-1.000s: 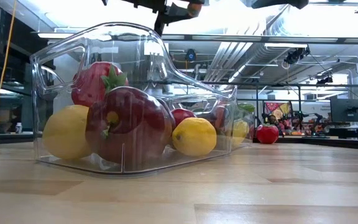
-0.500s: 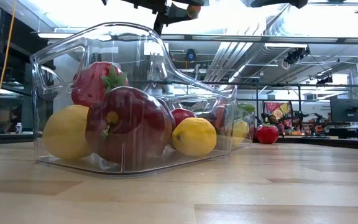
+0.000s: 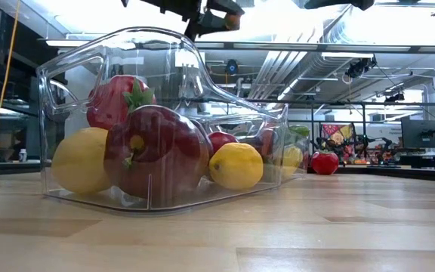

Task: Sort produce into baskets
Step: Put the orange tomato into the bottom transparent bin, then put the red tomato into the bottom transparent bin

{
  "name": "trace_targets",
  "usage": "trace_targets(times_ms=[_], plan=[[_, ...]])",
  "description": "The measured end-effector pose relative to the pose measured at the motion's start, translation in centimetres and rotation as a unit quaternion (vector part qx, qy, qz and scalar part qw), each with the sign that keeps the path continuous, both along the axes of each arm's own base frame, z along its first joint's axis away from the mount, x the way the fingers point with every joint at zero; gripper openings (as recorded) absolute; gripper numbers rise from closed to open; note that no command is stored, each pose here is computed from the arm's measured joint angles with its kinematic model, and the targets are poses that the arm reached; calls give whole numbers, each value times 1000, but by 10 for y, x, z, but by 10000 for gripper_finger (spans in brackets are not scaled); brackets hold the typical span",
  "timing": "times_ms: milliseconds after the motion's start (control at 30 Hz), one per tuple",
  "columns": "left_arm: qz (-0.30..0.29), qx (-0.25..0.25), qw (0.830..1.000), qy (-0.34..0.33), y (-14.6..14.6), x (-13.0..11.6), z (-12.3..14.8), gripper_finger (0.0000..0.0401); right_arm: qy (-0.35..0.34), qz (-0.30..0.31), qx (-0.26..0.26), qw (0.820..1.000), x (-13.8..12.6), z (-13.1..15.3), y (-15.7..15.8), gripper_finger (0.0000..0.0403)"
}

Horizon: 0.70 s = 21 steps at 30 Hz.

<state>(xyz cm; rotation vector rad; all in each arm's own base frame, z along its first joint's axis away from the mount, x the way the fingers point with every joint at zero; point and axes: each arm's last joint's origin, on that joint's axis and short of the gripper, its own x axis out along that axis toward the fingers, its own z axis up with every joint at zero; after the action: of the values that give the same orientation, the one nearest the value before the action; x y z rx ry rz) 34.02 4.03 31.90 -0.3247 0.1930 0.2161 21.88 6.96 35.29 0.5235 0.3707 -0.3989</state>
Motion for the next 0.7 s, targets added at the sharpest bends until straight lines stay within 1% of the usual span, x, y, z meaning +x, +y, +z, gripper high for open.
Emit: trace_targets(times_ms=[67,167,300,400,467,567,633,700], plan=[[-24,-8,999,38,-6,-1,-7,141,0,0,1,1000,0,0,0,376],[-71,-13,993,89,-21,-3,-17,165,0,0,-1,1000,0,0,0,376],[-121,0,986,117,-45,-4,-22,208,2,1,-2,1000,0,0,0,376],[-146,3,981,124,-60,-2,-27,239,2,1,-3,1000,0,0,0,376],[-153,3,980,129,-66,0,-31,258,2,1,-3,1000,0,0,0,376],[-141,-11,981,131,-61,2,-33,280,0,-1,-1,1000,0,0,0,376],[-128,-20,983,131,-53,0,-28,289,-3,-7,-1,1000,0,0,0,376],[-117,-17,985,126,-43,-2,-18,292,-11,-27,8,1000,0,0,-1,376]])
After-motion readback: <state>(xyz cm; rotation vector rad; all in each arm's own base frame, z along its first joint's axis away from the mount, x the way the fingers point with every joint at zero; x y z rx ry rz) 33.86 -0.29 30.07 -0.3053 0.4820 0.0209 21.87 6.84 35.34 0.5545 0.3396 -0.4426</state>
